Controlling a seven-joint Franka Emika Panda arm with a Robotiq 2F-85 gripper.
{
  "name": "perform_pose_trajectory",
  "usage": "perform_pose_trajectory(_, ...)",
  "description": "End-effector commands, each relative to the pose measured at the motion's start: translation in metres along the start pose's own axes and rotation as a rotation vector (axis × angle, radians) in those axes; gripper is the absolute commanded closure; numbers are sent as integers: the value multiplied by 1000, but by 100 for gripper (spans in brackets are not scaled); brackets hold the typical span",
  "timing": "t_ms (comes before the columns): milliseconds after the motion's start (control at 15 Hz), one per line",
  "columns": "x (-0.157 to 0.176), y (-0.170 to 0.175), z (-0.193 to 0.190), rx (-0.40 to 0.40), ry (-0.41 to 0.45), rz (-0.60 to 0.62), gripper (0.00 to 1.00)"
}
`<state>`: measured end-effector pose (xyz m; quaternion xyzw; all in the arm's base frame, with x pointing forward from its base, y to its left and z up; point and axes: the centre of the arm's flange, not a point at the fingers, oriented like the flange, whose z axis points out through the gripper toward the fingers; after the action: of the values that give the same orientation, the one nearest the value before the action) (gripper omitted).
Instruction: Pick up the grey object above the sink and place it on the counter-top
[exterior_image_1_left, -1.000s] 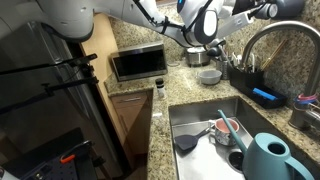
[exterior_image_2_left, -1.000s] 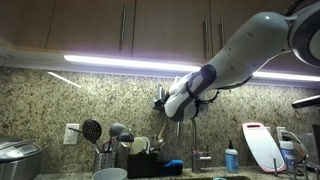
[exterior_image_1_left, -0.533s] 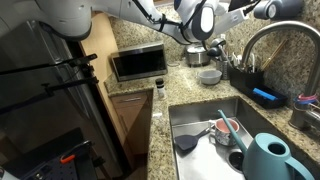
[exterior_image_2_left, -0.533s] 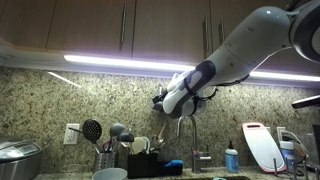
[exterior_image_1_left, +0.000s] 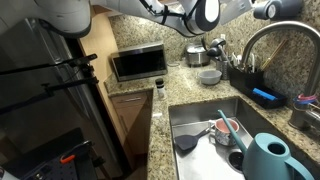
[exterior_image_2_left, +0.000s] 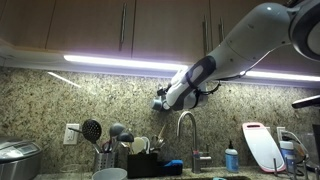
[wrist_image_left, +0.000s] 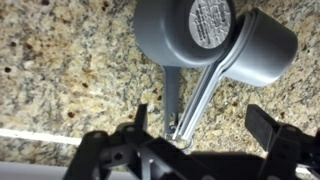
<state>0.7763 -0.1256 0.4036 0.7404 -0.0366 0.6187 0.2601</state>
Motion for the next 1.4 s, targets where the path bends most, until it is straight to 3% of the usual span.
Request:
perform_pose_trajectory(0,-17,15,-12,-29,19,12,0)
perform_pose_trajectory(867,-26,13,8,-41,-24,12,0)
perform_pose_trajectory(1333,-13,-1,19,-34,25,29,0)
